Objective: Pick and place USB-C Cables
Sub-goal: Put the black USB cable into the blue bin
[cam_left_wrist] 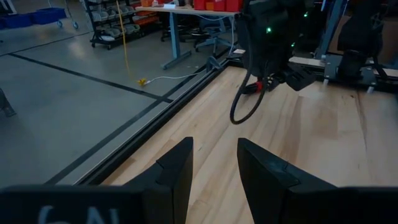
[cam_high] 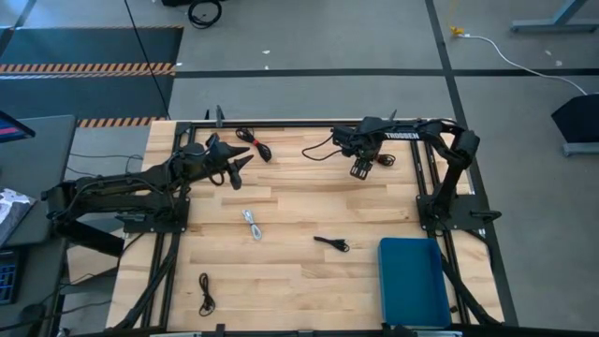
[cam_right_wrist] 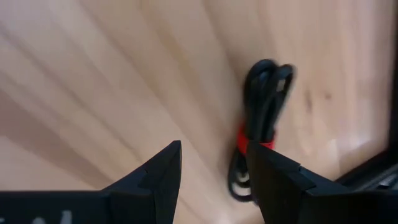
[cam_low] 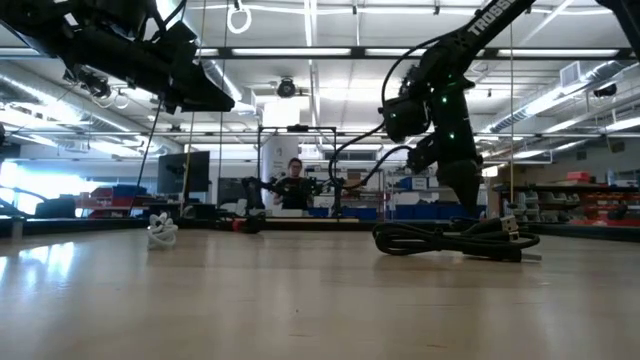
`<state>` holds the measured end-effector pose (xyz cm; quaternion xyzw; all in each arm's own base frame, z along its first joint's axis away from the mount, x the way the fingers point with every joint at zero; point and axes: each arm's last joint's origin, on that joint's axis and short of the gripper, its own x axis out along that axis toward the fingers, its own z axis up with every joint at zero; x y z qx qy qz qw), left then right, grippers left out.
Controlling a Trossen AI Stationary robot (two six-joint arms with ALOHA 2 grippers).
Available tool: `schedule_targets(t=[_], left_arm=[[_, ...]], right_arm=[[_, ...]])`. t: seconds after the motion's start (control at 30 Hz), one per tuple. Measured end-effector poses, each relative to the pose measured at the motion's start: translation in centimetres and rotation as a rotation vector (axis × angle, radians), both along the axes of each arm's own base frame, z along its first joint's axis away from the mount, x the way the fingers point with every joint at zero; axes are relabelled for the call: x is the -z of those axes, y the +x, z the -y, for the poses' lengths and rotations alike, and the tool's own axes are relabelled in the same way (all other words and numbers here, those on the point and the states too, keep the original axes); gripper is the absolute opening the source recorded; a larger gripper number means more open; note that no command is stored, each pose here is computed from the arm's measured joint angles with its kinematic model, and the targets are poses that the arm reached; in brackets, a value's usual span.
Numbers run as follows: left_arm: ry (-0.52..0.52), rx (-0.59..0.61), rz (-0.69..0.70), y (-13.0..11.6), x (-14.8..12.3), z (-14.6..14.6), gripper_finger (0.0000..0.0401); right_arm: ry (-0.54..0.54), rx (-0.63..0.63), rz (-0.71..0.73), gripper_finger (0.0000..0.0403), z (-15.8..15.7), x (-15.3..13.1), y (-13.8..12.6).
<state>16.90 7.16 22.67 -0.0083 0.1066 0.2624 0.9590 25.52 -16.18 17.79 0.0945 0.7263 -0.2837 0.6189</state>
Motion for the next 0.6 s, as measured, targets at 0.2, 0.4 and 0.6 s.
schedule_targets(t=[0.2,0.4,0.6], left_arm=[[-0.001,0.0,0.001,0.0,0.0,0.0,0.0133],[0.0,0.0,0.0,0.0,0.0,0.0,0.0133],[0.002,-0.015,-0.015,-0.05,0.12,-0.03,0.0133]], right_arm=[[-0.048,-0.002,0.006,0.0185,0.2,-0.04,0.19],[-0.05,-0.006,0.003,0.0185,0.21,-0.04,0.18],[-0.043,-0.011,-0.006,0.0185,0.12,-0.07,0.14]])
